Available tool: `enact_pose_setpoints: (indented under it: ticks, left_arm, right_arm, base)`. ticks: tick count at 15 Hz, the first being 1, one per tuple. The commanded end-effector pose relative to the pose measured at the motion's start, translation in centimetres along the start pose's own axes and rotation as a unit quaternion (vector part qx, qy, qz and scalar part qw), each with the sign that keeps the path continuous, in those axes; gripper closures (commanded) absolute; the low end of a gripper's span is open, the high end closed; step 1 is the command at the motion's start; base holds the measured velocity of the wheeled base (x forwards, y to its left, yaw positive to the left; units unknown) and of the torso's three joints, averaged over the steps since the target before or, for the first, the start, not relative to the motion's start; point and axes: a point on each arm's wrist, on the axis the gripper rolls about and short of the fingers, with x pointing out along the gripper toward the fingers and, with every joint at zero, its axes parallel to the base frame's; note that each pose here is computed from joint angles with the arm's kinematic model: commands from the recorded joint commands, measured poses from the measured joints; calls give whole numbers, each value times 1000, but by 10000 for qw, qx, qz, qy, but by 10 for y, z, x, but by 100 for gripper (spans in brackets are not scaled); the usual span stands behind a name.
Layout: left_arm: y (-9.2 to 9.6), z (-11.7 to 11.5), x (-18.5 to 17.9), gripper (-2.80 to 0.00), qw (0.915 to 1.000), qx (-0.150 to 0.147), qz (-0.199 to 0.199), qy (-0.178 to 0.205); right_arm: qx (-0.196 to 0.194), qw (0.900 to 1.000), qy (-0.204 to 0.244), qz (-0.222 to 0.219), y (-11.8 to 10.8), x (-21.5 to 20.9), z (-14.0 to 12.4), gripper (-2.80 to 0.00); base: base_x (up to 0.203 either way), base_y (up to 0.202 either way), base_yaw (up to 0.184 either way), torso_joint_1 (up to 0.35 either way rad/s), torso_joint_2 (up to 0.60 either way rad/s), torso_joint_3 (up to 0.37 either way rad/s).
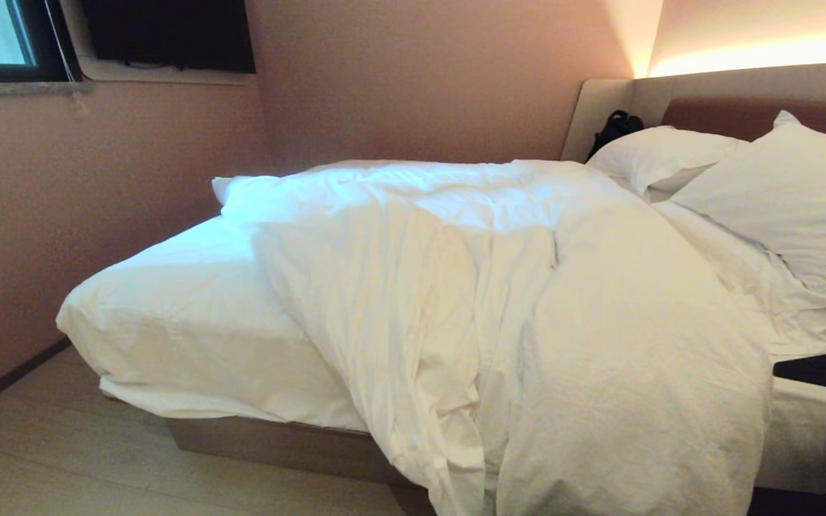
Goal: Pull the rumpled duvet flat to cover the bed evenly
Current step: Hold the folded corner of the quilt
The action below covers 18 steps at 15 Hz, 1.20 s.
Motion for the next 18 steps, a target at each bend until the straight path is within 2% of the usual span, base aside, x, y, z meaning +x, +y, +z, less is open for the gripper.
enact_pose_setpoints:
  ticks: [1, 4, 8, 11, 13, 15, 17, 18]
  left_arm:
    - [0, 0, 0, 0, 10000, 0, 7, -1]
    - [0, 0, 0, 0, 10000, 0, 7, -1]
    - [0, 0, 0, 0, 10000, 0, 7, -1]
    - [0, 0, 0, 0, 10000, 2, 1, -1]
    - [0, 0, 0, 0, 10000, 8, -1, -1]
    - [0, 0, 0, 0, 10000, 8, 6, -1]
    - [0, 0, 0, 0, 10000, 7, 3, -1]
    - [0, 0, 0, 0, 10000, 4, 7, -1]
  right_arm:
    - [-5, 9958, 538, 739, 9, 17, 6, 0]
    - [1, 9947, 564, 861, 8, 10, 2, 0]
    - [-76, 9921, 61, 1253, -2, -36, -23, 0]
    - [-192, 9784, -266, 2040, -9, -73, -45, 0]
    - [-297, 9685, -527, 2414, -16, -97, -60, 0]
    - [-456, 9527, -753, 2910, -24, -121, -81, 0]
    - [-557, 9424, -892, 3176, -33, -136, -102, 0]
    - [-627, 9360, -1096, 3287, -39, -145, -114, 0]
  base:
    - [0, 0, 0, 0, 0, 0]
    - [0, 0, 0, 0, 0, 0]
    - [0, 0, 0, 0, 0, 0]
    - [0, 0, 0, 0, 0, 0]
    - [0, 0, 0, 0, 0, 0]
    - [0, 0, 0, 0, 0, 0]
    - [0, 0, 0, 0, 0, 0]
    - [0, 0, 0, 0, 0, 0]
